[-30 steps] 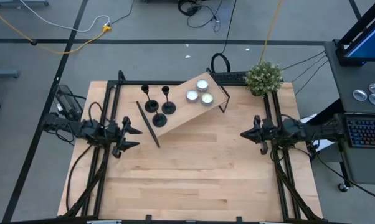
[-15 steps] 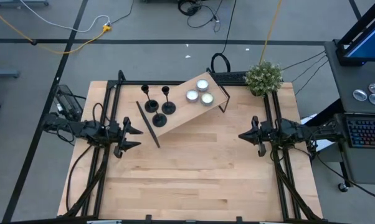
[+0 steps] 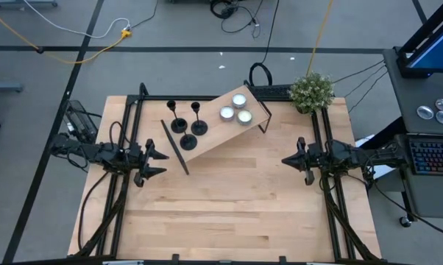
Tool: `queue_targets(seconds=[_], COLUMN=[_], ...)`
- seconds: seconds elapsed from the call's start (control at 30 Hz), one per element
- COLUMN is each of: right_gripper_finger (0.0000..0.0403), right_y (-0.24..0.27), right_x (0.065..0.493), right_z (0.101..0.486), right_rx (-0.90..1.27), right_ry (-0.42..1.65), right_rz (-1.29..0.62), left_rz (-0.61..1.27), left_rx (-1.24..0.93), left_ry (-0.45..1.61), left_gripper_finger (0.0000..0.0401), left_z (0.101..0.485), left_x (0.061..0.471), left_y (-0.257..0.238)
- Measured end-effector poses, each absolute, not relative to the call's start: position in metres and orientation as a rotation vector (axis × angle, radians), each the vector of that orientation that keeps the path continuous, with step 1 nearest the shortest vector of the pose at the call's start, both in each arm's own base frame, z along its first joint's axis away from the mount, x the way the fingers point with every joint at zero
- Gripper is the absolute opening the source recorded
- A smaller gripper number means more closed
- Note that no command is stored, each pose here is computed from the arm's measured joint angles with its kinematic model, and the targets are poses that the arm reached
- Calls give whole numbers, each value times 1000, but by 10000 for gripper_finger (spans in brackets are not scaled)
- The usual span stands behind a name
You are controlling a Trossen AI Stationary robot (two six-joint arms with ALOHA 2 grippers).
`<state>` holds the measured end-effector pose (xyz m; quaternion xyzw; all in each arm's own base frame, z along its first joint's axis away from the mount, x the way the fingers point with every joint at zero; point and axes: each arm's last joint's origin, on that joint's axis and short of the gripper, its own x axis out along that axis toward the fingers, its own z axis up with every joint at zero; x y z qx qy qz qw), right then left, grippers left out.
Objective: Pick & Place candle stick holders
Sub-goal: Return to Home Position
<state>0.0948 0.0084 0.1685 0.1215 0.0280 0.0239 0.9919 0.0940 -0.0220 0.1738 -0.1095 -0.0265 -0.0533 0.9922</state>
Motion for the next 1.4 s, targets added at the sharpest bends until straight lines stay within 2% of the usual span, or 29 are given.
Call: queue_targets(seconds=[0.3,1.4], right_gripper_finger=[0,0], right_y=[8,8], right_x=[95,94], right_z=[182,184], right_rx=[257,257], right_ry=[-95,-105], right_rz=[65,66], left_rz=[-108,-109], left_rx=[-221,-223], left_ry=[-60,-65], left_gripper_finger=[241,241], left_z=[174,175], left_x=[94,94], left_y=[-22,-22])
